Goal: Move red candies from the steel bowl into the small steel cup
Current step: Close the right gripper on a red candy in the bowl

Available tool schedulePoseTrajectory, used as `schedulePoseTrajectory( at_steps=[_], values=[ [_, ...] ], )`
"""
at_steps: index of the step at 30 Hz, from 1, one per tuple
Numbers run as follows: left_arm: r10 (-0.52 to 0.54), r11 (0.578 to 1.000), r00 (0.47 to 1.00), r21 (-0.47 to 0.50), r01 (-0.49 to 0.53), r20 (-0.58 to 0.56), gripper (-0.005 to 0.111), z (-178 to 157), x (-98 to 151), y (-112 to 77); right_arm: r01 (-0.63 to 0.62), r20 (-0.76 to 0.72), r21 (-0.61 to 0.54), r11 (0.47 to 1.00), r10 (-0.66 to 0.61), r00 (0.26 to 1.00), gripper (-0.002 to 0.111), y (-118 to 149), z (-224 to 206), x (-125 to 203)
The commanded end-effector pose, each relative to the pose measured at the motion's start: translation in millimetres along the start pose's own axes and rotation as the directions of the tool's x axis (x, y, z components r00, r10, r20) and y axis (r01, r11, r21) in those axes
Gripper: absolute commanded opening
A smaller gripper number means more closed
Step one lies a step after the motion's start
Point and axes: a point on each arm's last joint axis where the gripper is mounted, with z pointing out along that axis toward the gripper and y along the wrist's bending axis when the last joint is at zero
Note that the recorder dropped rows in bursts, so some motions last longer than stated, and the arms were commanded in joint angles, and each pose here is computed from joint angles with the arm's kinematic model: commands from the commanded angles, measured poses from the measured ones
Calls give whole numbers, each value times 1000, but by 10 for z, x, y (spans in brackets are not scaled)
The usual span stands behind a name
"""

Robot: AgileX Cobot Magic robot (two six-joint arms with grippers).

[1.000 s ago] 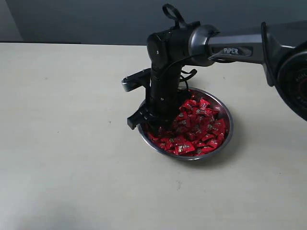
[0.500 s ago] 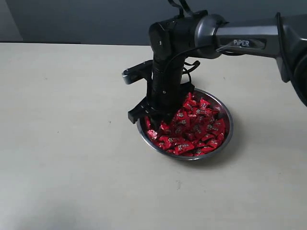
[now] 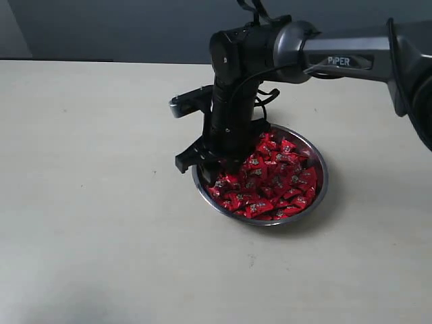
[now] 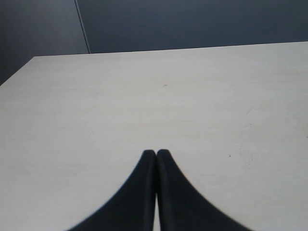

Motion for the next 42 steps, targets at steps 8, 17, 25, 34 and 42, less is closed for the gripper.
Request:
schedulePoseTrajectory(
  at_steps=[8,17,25,34,42],
  values=[
    [2,1000,1000,5,-2,8,0,1,6,-3,-3,-25,-2,1000,3,1000,41,-15,96,4],
    [2,1000,1000,5,-2,8,0,1,6,-3,-9,-59,-7,1000,9,998,41,-25,217,14],
    [2,1000,1000,5,-2,8,0,1,6,-3,-19,-111,-11,1000,18,994,41,-45,432,35],
    [2,1000,1000,5,-2,8,0,1,6,-3,-6,-117,8,1000,7,993,6,-66,453,39],
    [2,1000,1000,5,-2,8,0,1,6,-3,15,-118,36,999,-11,993,-1,-86,383,44]
  ],
)
